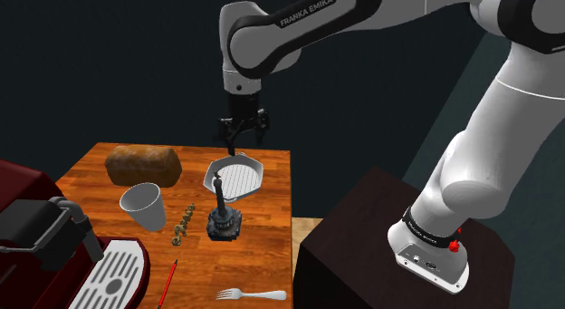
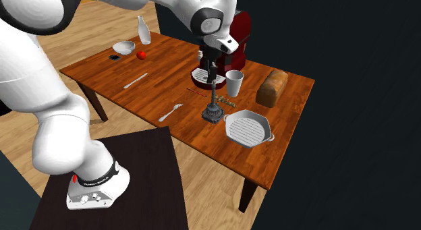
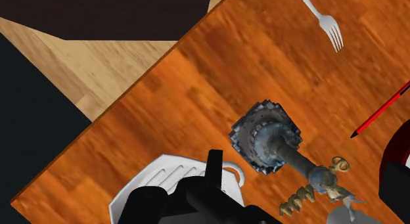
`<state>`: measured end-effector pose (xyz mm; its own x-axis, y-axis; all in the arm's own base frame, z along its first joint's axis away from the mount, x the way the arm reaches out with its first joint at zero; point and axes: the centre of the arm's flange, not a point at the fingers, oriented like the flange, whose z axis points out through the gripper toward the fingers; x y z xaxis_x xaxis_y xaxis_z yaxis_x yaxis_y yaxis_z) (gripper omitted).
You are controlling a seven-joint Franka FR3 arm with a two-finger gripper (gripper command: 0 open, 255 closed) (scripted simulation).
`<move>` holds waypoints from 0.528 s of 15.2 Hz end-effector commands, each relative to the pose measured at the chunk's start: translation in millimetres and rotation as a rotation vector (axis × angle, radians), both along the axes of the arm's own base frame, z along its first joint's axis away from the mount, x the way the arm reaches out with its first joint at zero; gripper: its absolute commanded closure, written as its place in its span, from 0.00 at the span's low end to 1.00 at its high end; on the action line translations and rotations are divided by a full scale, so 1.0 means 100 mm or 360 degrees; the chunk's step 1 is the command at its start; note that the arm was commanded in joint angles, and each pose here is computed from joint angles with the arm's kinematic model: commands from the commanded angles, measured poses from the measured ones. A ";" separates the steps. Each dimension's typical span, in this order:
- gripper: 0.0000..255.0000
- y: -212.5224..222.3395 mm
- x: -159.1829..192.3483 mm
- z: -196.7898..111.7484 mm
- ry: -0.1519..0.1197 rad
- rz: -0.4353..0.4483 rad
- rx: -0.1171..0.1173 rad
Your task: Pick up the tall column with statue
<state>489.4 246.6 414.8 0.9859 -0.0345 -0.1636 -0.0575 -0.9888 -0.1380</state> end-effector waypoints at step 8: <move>0.00 0.77 0.56 -0.48 0.0016 -0.0021 -0.0009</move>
